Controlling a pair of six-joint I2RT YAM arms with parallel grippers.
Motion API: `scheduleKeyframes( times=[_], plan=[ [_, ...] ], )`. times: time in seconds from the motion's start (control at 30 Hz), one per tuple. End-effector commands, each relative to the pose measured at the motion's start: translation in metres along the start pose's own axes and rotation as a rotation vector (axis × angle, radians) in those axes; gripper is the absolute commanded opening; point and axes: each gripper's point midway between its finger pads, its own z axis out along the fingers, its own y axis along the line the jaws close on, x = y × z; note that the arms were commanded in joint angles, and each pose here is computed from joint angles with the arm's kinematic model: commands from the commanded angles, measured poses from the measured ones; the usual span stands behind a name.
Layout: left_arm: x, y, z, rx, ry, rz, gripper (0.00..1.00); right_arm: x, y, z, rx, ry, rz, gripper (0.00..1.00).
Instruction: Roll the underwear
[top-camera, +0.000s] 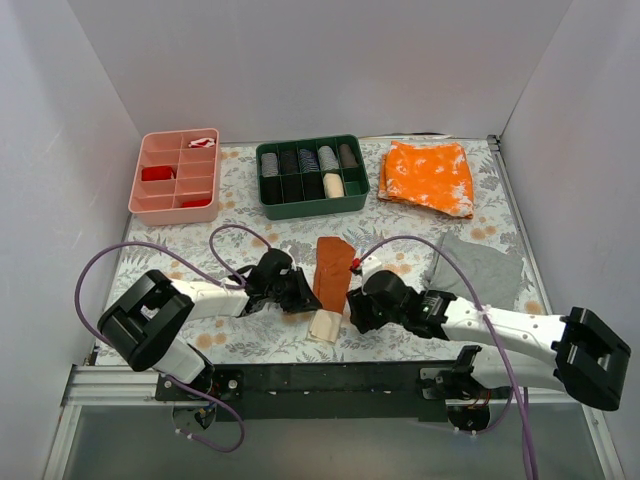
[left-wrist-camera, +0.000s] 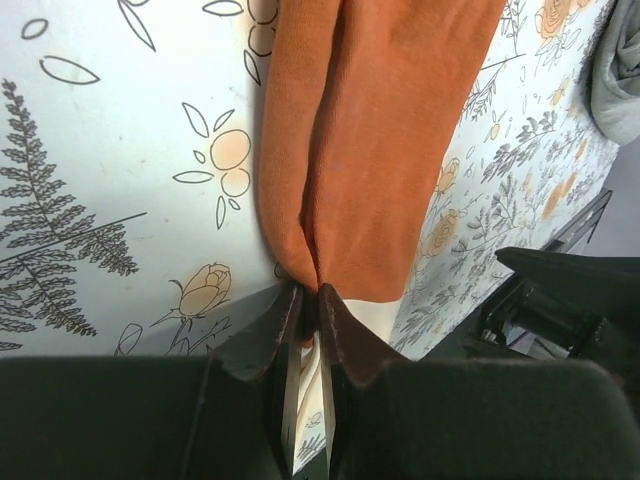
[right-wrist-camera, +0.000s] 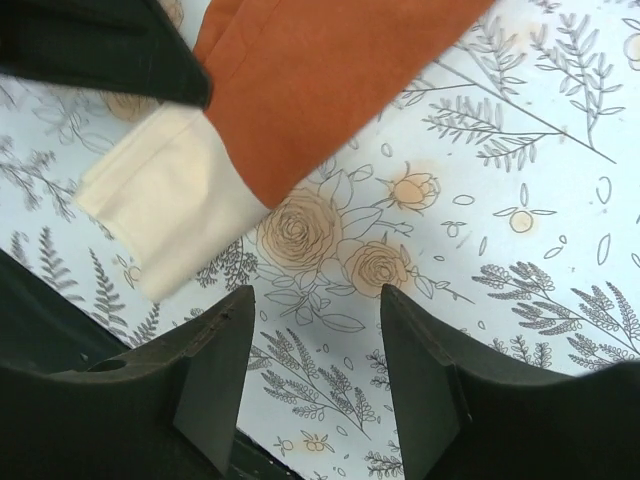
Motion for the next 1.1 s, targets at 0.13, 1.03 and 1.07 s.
scheduleKeyframes(
  times=[0.13,1.03,1.07],
  plan=[
    [0.039,0.111,-0.020,-0.434,0.124,0.046,0.06,0.020,-0.005,0.003,0.296,0.120,-0.467,0.62],
    [0.020,0.106,-0.016,-0.370,0.144,0.027,0.05,0.031,0.085,0.018,0.156,-0.034,-0.958,0.66],
    [0.020,0.105,-0.016,-0.368,0.142,0.028,0.05,0.034,0.086,0.021,0.152,-0.024,-0.971,0.66]
  ],
)
